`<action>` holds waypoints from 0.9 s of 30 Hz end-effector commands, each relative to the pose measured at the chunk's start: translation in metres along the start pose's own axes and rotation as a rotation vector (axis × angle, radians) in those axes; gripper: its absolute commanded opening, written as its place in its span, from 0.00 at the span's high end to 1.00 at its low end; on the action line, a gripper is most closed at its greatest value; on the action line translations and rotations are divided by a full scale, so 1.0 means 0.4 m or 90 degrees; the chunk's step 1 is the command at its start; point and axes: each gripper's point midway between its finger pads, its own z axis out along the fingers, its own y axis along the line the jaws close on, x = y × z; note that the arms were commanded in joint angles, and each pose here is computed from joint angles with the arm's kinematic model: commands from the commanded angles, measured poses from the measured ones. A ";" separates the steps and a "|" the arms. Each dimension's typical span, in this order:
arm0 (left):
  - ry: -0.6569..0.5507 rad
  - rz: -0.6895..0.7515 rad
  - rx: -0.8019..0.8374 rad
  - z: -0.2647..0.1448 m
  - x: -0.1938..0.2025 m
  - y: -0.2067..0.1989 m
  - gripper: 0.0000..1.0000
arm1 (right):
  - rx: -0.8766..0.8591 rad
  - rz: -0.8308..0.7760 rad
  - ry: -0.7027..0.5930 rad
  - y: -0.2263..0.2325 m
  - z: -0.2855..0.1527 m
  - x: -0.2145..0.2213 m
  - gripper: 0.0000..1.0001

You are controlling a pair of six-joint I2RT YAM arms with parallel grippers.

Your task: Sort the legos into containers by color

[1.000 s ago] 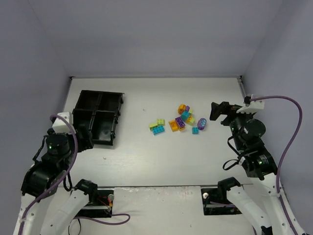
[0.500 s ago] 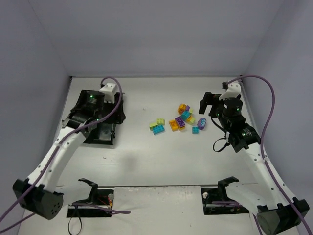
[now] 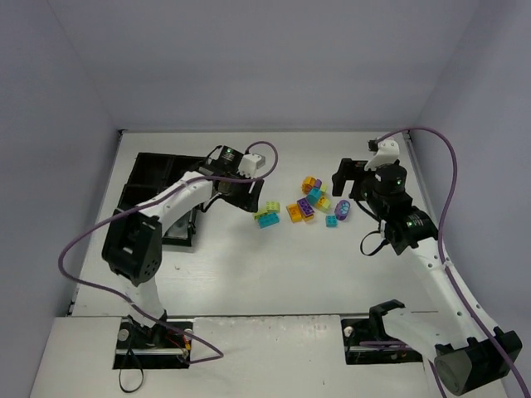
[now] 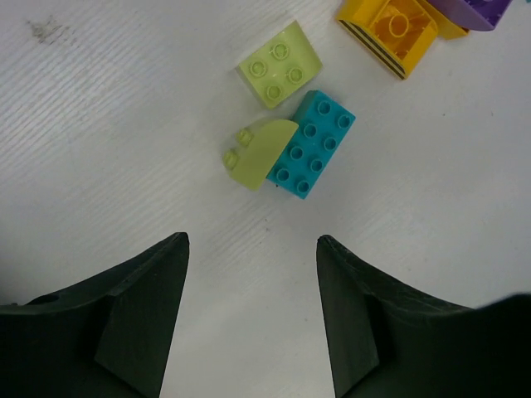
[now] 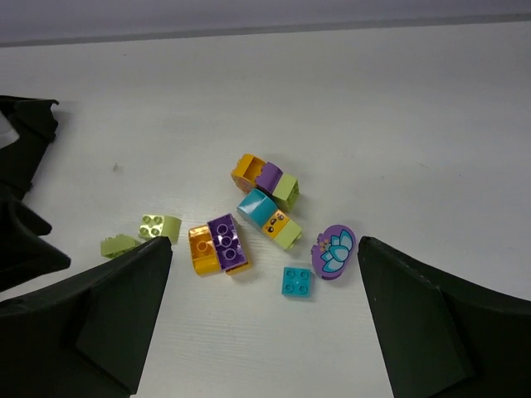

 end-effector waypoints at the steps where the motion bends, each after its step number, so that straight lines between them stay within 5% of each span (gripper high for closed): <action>1: -0.045 0.058 0.045 0.020 -0.095 -0.034 0.43 | -0.029 -0.017 -0.033 0.028 -0.002 -0.060 0.08; 13: 0.042 0.095 0.078 0.161 -0.075 -0.008 0.51 | -0.020 -0.034 -0.024 0.011 -0.015 -0.024 0.06; 27: 0.088 0.121 0.109 0.157 -0.021 -0.019 0.53 | -0.003 -0.018 -0.015 0.001 -0.006 -0.011 0.06</action>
